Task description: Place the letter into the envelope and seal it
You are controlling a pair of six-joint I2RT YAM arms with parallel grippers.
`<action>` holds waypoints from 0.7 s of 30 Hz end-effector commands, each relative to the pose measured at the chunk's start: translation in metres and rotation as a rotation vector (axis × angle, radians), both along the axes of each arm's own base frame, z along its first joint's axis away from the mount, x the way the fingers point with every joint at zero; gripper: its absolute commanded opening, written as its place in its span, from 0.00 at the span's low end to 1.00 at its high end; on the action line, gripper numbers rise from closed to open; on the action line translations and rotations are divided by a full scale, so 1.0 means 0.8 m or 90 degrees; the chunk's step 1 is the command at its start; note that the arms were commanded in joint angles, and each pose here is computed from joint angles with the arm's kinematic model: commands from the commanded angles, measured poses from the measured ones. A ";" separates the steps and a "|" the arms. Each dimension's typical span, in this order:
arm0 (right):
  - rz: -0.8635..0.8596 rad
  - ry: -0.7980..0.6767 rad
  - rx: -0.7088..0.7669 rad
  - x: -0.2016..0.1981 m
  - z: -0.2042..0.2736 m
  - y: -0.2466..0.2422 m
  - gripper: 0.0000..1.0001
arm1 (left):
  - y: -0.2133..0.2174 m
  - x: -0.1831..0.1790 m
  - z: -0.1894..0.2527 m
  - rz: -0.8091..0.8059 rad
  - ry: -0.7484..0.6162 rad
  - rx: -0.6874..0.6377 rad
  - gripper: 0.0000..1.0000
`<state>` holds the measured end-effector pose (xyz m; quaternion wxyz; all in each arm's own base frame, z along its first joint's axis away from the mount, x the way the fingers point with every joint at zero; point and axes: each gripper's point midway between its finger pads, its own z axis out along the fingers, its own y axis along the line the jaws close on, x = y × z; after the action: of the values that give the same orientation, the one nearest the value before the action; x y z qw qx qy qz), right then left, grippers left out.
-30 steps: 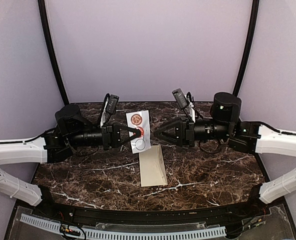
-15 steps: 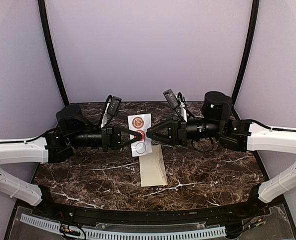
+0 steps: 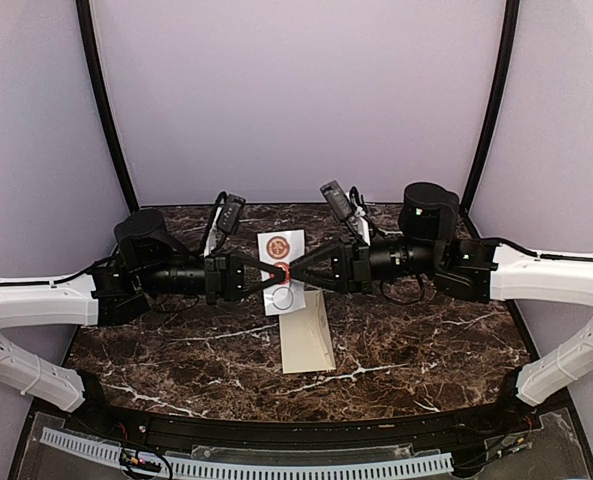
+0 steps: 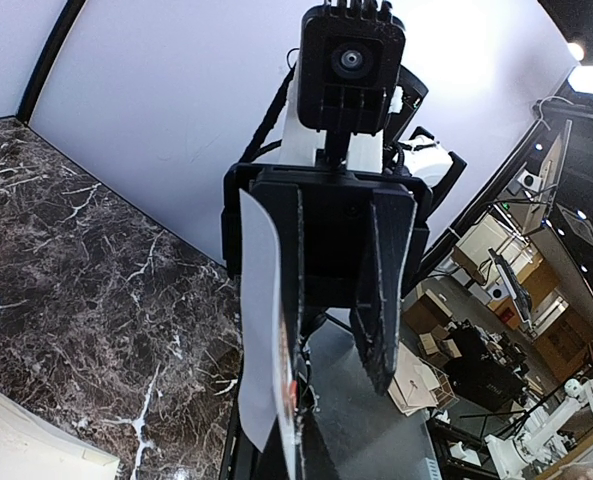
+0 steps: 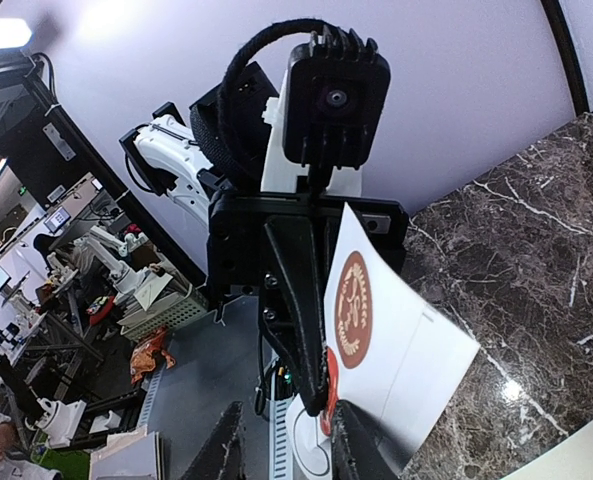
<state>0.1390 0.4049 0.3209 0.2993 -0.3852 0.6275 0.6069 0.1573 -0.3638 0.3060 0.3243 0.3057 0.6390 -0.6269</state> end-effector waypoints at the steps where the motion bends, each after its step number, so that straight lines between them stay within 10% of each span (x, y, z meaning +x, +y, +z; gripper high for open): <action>1: 0.024 -0.028 0.037 -0.009 0.026 0.007 0.24 | 0.000 -0.001 0.019 -0.006 -0.016 -0.025 0.00; 21: -0.045 -0.013 -0.001 0.015 0.013 0.008 0.10 | 0.002 0.003 0.020 0.008 -0.018 -0.021 0.00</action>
<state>0.1475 0.4078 0.3176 0.3068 -0.3736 0.6447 0.5921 0.1596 -0.3638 0.3053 0.3274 0.3019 0.6415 -0.6246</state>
